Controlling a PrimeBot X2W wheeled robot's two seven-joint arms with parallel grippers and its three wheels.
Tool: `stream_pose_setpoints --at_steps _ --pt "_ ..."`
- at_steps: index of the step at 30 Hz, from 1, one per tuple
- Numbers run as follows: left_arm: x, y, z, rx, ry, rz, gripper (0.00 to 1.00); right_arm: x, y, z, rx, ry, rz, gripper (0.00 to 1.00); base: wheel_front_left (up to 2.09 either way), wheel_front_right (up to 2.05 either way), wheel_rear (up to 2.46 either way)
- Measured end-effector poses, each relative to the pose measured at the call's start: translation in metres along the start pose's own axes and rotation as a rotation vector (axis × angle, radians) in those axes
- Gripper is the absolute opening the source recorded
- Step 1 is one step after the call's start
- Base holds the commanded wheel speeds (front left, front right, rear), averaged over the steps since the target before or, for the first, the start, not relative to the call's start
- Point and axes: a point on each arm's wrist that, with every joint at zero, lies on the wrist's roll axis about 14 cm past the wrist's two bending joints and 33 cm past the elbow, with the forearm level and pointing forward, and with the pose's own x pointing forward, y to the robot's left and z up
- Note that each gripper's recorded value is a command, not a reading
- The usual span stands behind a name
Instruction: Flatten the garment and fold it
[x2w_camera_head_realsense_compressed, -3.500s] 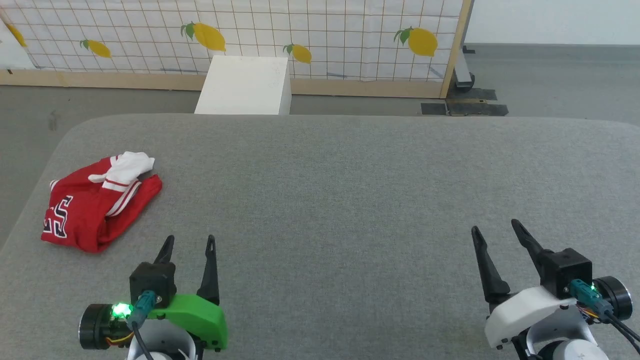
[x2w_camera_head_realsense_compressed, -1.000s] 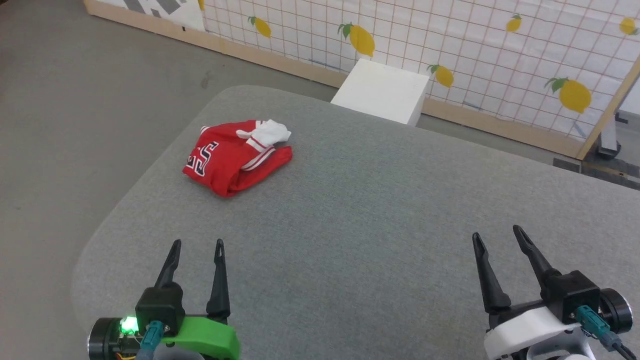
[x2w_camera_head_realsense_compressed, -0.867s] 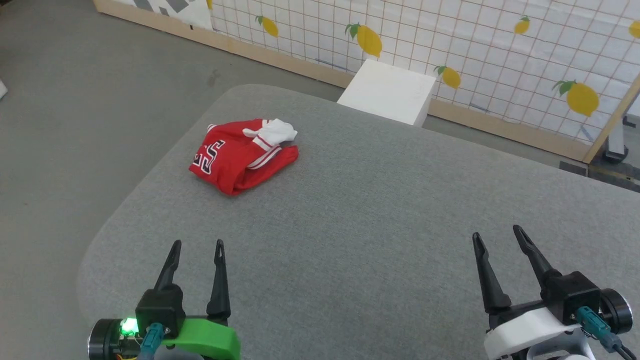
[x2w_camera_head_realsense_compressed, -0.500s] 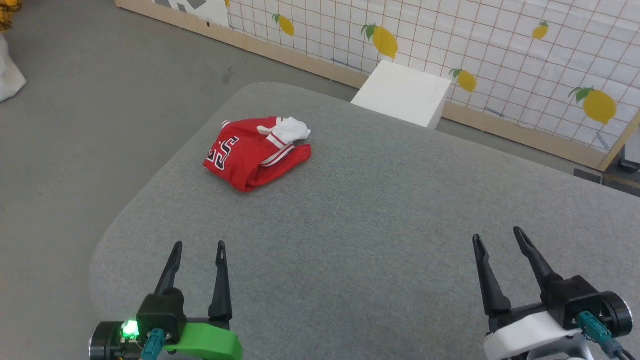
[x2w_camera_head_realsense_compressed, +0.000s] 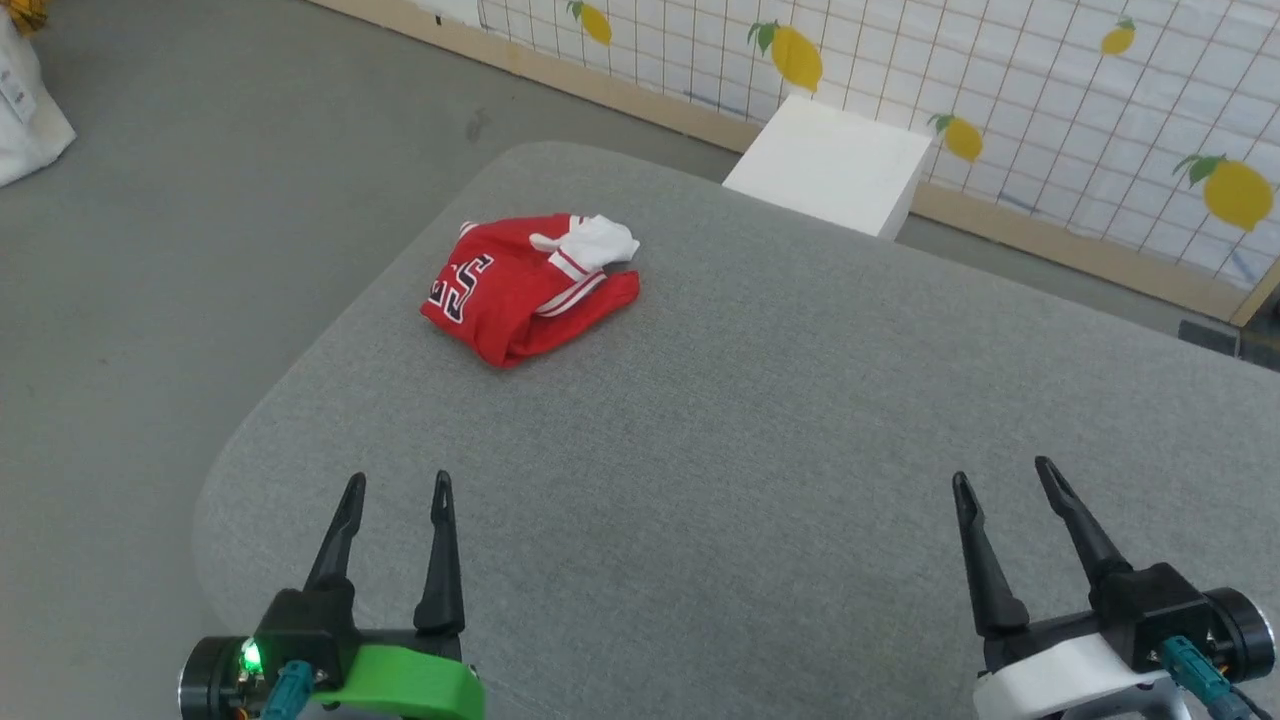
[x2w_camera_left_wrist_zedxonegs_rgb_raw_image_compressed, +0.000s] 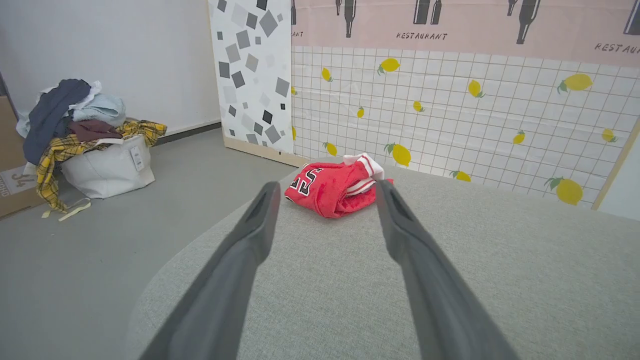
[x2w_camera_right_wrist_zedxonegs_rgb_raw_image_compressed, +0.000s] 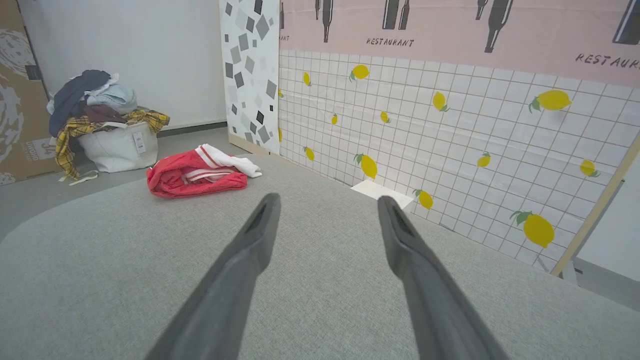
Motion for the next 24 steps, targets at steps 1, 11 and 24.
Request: stream_pose_setpoints --at_steps 1,11,24 --pt "0.001 0.0 -0.001 -0.005 0.002 -0.004 1.0 0.0 -0.001 -0.002 -0.002 0.004 -0.003 1.0 0.0 0.0 0.0" --pt "0.058 -0.014 -0.024 0.019 0.129 -0.128 1.0 0.002 -0.016 -0.018 -0.027 0.02 -0.028 1.0 0.0 0.0 0.0" --pt "0.198 -0.006 -0.061 0.131 0.525 -0.198 1.0 0.018 -0.058 -0.042 -0.043 0.04 -0.1 1.0 0.0 0.0 0.0"
